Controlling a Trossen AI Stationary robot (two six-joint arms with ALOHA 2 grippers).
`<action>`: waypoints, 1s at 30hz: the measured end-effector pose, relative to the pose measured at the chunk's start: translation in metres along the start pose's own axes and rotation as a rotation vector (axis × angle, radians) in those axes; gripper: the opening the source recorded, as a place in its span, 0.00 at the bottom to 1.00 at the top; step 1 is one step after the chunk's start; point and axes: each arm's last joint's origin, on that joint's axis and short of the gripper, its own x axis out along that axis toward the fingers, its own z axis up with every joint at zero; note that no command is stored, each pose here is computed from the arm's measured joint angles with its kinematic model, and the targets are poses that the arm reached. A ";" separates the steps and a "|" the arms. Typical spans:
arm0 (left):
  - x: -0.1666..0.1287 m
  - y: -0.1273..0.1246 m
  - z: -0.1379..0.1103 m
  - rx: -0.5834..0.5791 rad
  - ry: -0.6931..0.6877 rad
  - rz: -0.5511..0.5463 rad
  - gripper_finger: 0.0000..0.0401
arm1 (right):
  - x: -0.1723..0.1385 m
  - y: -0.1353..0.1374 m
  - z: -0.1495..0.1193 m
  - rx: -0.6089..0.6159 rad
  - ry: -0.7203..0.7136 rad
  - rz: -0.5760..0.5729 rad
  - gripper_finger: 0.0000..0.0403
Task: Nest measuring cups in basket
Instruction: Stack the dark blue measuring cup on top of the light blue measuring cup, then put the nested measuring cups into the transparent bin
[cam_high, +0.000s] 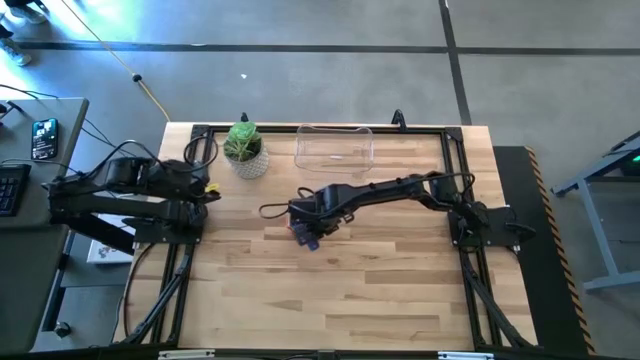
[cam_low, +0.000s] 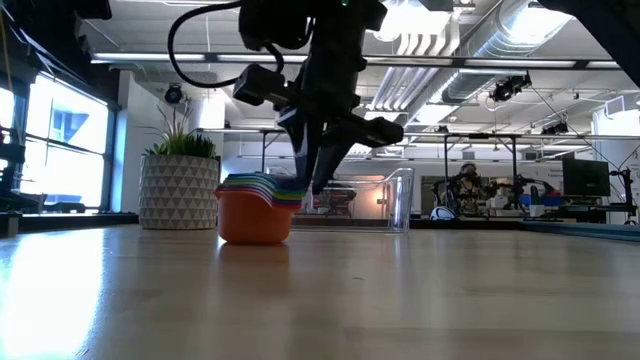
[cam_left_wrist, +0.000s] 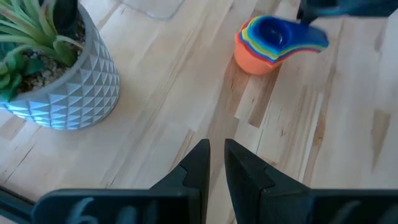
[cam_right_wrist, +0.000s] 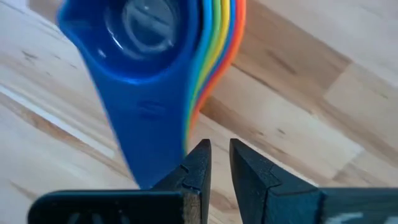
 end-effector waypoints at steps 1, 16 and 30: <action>-0.001 0.000 -0.001 -0.002 -0.011 -0.004 0.09 | 0.000 0.000 -0.001 -0.001 0.003 0.002 0.13; -0.033 0.013 -0.021 -0.048 -0.297 -0.108 0.09 | -0.009 0.002 0.001 0.005 0.005 -0.005 0.13; 0.004 0.014 -0.042 -0.107 -0.590 -0.238 0.09 | -0.055 0.010 0.006 0.029 -0.128 -0.054 0.13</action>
